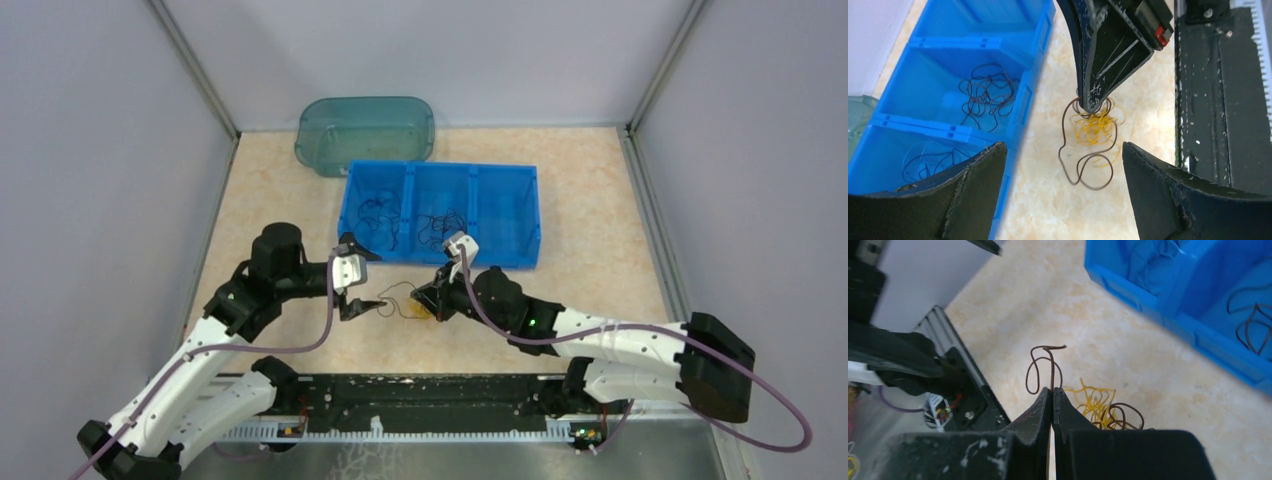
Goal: Untangle the cables
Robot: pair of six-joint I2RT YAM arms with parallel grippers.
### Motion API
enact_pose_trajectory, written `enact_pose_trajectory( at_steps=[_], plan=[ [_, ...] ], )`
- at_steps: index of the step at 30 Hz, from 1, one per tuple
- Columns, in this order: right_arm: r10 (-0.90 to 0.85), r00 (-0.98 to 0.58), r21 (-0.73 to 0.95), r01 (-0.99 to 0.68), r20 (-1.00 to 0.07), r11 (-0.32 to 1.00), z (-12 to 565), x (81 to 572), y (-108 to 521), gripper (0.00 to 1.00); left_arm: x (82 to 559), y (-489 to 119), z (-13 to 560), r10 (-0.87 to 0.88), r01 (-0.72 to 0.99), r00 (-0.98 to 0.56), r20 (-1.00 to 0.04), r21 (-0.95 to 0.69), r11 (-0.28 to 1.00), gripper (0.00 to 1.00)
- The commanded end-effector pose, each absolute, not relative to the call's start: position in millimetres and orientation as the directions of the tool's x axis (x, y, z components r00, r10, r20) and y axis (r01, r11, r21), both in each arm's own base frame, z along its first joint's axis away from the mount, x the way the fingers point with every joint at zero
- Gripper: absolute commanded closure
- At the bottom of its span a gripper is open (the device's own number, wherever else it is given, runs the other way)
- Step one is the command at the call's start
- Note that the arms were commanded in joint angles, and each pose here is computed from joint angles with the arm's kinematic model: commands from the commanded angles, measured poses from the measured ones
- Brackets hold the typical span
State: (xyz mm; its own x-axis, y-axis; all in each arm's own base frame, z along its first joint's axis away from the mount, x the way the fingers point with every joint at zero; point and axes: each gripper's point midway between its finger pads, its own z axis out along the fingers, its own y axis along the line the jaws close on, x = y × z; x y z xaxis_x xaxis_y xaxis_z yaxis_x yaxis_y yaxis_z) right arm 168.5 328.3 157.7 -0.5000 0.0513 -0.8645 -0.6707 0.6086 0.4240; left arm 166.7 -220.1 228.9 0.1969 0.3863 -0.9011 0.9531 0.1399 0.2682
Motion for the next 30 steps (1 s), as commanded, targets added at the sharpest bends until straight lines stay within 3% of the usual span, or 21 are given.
enact_pose_trajectory(
  at_steps=[1, 12, 17, 22, 30],
  plan=[
    [0.204, -0.378, 0.429, -0.790, -0.903, 0.437, 251, 161, 344, 1.00, 159, -233, 253, 0.278, 0.961, 0.212, -0.937, 0.252, 0.118, 0.10],
    [0.220, -0.383, 0.438, -0.838, -0.897, 0.325, 277, 146, 356, 1.00, 155, -241, 248, 0.271, 0.972, 0.210, -0.940, 0.230, 0.047, 0.20],
    [0.222, -0.386, 0.439, -0.848, -0.896, 0.297, 284, 142, 359, 1.00, 152, -241, 235, 0.294, 0.977, 0.195, -0.936, 0.212, 0.026, 0.43],
    [0.224, -0.394, 0.446, -0.849, -0.891, 0.282, 285, 140, 361, 1.00, 166, -241, 238, 0.314, 0.964, 0.221, -0.924, 0.255, 0.073, 0.81],
    [0.247, -0.414, 0.470, -0.847, -0.876, 0.249, 290, 136, 363, 0.99, 175, -244, 255, 0.288, 0.936, 0.291, -0.912, 0.334, 0.110, 0.92]
  ],
)
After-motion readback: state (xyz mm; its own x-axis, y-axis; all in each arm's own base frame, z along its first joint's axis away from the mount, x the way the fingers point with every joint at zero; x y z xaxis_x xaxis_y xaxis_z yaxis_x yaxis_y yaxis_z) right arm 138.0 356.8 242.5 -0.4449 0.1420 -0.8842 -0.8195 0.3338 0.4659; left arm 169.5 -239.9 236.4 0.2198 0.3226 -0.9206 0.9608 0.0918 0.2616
